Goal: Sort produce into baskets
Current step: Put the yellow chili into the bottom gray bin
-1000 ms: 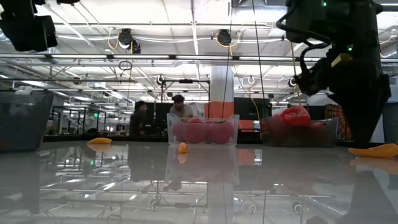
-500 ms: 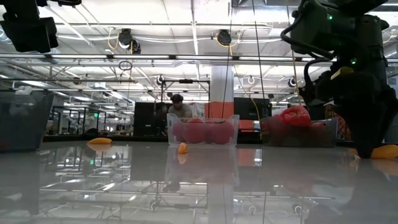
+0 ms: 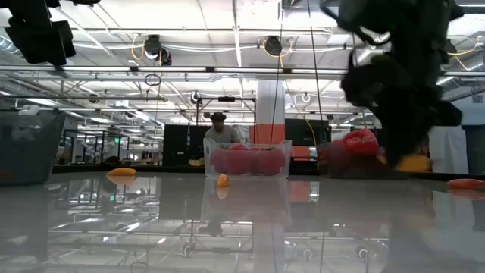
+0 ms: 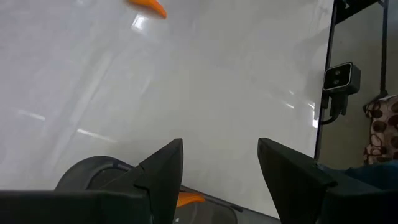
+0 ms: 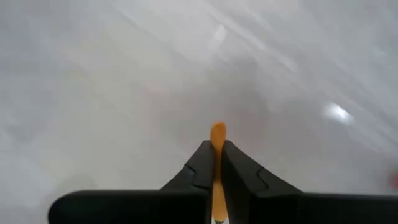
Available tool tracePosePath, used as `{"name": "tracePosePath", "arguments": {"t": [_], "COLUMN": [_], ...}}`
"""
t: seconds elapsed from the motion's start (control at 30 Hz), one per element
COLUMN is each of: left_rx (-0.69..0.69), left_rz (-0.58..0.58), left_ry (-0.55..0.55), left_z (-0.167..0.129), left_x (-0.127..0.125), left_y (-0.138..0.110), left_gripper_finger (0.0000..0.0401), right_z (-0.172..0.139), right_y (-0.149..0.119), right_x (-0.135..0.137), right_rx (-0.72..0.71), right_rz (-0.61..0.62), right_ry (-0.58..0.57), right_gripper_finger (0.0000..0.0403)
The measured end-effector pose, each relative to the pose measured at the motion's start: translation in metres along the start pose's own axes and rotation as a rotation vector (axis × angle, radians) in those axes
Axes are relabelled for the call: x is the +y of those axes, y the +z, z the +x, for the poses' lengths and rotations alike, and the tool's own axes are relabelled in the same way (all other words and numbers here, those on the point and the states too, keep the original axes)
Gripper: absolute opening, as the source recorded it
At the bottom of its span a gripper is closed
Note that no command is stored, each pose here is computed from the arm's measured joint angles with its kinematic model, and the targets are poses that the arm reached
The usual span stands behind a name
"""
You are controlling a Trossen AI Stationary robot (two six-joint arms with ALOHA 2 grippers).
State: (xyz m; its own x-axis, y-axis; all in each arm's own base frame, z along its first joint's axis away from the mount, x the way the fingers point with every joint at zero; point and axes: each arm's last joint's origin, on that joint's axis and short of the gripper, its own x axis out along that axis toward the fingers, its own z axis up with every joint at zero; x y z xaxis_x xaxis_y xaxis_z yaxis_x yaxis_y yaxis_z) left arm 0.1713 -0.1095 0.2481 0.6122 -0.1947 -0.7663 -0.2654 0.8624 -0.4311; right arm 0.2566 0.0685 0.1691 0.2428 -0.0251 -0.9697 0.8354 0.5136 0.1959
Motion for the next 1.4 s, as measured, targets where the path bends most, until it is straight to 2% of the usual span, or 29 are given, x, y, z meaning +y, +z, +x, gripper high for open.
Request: {"name": "tracePosePath", "arguments": {"t": [0.17, 0.33, 0.43, 0.6, 0.77, 0.97, 1.07, 1.2, 1.4], "left_rx": [-0.001, 0.004, 0.035, 0.175, 0.282, 0.316, 0.291, 0.253, 0.206], "left_rz": [0.033, 0.112, 0.163, 0.197, 0.225, 0.235, 0.24, 0.258, 0.255], "left_ry": [0.001, 0.007, 0.042, 0.185, 0.313, 0.357, 0.332, 0.298, 0.274], "left_z": [0.0, 0.0, 0.0, -0.004, -0.017, -0.037, -0.045, -0.053, -0.06], "left_x": [0.0, 0.001, 0.004, 0.021, 0.037, 0.05, 0.053, 0.056, 0.059], "left_y": [0.0, 0.0, -0.003, -0.014, -0.023, -0.028, -0.028, -0.028, -0.027], "left_gripper_finger": [0.0215, 0.0215, 0.0215, 0.0215, 0.0215, 0.0215, 0.0215, 0.0215, 0.0215], "right_z": [-0.023, -0.047, -0.045, -0.029, -0.002, 0.026, 0.042, 0.055, 0.064], "right_y": [0.017, 0.035, 0.042, 0.056, 0.072, 0.09, 0.096, 0.103, 0.107], "right_x": [0.037, 0.077, 0.102, 0.158, 0.223, 0.285, 0.302, 0.31, 0.307], "right_rx": [-0.227, -0.485, -0.559, -0.64, -0.729, -0.85, -0.877, -0.883, -0.834], "right_rz": [0.012, -0.013, -0.083, -0.202, -0.371, -0.503, -0.498, -0.447, -0.404], "right_ry": [0.228, 0.518, 0.599, 0.644, 0.629, 0.64, 0.66, 0.691, 0.667], "right_gripper_finger": [0.0009, 0.0009, 0.0009, 0.0009, 0.0009, 0.0008, 0.0008, 0.0018, 0.0069]}}
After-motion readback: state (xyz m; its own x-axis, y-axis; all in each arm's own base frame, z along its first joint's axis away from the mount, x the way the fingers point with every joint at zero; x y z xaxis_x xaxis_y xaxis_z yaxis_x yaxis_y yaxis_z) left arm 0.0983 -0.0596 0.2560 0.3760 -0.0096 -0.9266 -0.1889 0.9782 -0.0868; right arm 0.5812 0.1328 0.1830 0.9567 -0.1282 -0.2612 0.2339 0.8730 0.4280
